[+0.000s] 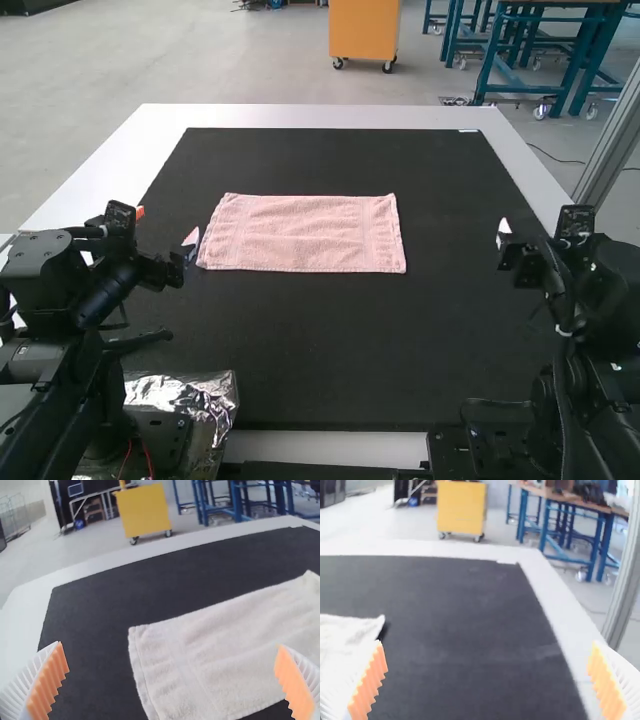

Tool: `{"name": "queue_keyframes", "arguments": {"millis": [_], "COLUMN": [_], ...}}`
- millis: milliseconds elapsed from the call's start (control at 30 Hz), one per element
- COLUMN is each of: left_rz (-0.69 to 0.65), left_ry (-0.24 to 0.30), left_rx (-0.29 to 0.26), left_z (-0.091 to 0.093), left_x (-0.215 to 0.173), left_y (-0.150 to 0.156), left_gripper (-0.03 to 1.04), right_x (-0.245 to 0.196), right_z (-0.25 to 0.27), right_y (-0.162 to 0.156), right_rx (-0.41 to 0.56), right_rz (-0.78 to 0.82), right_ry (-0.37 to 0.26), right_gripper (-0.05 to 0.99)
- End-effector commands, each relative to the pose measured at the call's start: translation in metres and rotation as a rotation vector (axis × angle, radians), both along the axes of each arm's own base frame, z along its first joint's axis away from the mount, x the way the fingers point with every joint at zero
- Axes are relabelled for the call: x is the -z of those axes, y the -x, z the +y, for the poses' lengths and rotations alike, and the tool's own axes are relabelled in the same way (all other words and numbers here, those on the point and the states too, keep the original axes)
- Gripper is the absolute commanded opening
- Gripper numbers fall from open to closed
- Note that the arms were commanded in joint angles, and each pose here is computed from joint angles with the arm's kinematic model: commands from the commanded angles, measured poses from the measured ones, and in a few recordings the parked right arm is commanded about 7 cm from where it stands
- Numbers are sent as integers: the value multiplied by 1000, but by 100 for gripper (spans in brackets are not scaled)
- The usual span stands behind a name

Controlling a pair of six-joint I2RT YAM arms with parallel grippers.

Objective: Fold the towel.

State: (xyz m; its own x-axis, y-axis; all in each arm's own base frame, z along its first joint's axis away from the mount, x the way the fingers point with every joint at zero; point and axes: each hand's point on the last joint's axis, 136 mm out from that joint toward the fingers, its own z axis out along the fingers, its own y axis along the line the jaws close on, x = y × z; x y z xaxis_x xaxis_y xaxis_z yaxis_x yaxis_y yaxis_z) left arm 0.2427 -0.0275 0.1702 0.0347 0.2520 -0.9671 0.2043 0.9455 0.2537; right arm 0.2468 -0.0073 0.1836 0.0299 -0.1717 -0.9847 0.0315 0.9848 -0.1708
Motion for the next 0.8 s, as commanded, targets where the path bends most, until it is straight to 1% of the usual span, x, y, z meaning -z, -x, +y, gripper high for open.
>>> {"name": "queue_keyframes", "arguments": {"millis": [0, 33, 67, 100, 133, 200, 233, 267, 300, 333, 367, 400, 433, 467, 500, 567, 600, 633, 700, 733, 767], "left_rz": [-83, -105, -125, -143, -166, -202, -215, -227, -233, -253, -285, -312, -348, -400, -436, -482, -477, -470, -452, -439, -408], "left_ry": [-263, -265, -265, -239, -229, -231, -243, -295, -347, -342, -290, -220, -197, -191, -187, -178, -156, -111, -46, 6, 55], "left_rx": [-1, -21, -67, -131, -153, -160, -155, -131, -135, -139, -144, -144, -160, -211, -243, -267, -264, -259, -262, -269, -260], "left_z": [1, 4, 11, 21, 24, 25, 23, 18, 19, 19, 20, 20, 23, 30, 35, 38, 38, 38, 41, 44, 45], "left_x": [-5, -11, -18, -25, -32, -40, -43, -43, -43, -48, -57, -66, -76, -89, -100, -119, -126, -134, -150, -158, -164], "left_y": [0, -1, -1, -2, -2, -1, 0, 0, 0, 1, 3, 5, 8, 12, 16, 23, 24, 26, 25, 22, 16], "left_gripper": [97, 97, 96, 95, 95, 96, 96, 96, 96, 96, 96, 96, 96, 96, 96, 96, 96, 96, 96, 96, 96], "right_x": [-10, -10, -11, -11, -11, -14, -17, -21, -29, -38, -49, -60, -67, -77, -85, -100, -111, -118, -134, -141, -147], "right_z": [8, 10, 10, 10, 10, 8, 7, 5, 3, -1, -5, -8, -9, -10, -11, -15, -16, -17, -22, -23, -24], "right_y": [1, 1, 1, 1, 1, 1, 1, 2, 3, 5, 7, 11, 13, 16, 18, 19, 18, 14, 2, -8, -21], "right_rx": [-25, -33, -32, -32, -33, -19, -11, -1, 20, 45, 75, 101, 110, 118, 121, 129, 127, 124, 123, 118, 110], "right_rz": [-46, -51, -54, -52, -52, -62, -73, -90, -117, -151, -193, -235, -257, -277, -287, -290, -294, -282, -250, -227, -198], "right_ry": [398, 462, 465, 462, 459, 459, 457, 447, 427, 407, 393, 386, 378, 359, 325, 264, 224, 183, 85, 38, -9], "right_gripper": [92, 92, 92, 92, 92, 92, 92, 92, 92, 92, 92, 91, 91, 91, 91, 91, 91, 91, 91, 91, 91]}}
